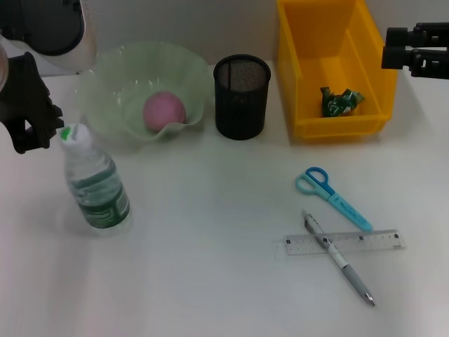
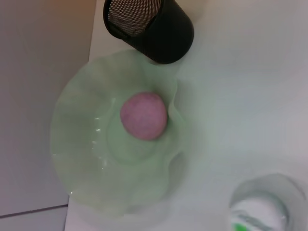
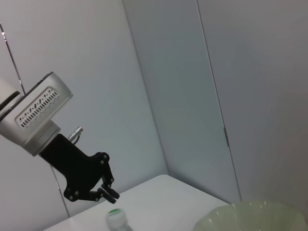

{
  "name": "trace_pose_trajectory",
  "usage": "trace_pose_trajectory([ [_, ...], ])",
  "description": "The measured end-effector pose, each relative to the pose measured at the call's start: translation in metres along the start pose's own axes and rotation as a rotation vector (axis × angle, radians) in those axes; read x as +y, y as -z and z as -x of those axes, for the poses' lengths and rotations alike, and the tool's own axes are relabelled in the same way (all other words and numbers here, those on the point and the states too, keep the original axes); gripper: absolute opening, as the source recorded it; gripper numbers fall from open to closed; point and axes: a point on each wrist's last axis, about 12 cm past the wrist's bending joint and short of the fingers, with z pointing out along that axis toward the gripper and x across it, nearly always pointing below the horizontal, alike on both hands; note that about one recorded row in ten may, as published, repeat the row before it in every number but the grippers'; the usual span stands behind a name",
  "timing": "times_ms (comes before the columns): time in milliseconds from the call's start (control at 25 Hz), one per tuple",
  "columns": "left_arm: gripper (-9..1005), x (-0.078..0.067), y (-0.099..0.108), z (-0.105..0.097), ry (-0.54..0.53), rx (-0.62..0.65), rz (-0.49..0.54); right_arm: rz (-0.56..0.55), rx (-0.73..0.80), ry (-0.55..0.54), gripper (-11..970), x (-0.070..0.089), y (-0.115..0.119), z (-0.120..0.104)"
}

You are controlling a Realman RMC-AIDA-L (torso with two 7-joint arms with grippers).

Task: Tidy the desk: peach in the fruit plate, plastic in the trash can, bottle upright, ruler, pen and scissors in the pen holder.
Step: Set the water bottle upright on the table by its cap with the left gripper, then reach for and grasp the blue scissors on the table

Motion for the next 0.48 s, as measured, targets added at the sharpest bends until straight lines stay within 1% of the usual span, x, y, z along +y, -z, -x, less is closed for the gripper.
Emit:
trace_pose_trajectory([
  [200, 30, -0.0002, -0.0009, -0.0028, 0.008, 0.003, -0.001, 0.001, 0.0, 0.003, 508, -0.0003, -0.0007, 0.001],
  [480, 83, -0.0013, -0.0012, -0.0093, 0.013, 0.004, 0.021, 0.005, -0.003, -0.004, 508, 0.0004, -0.0028, 0.0001],
])
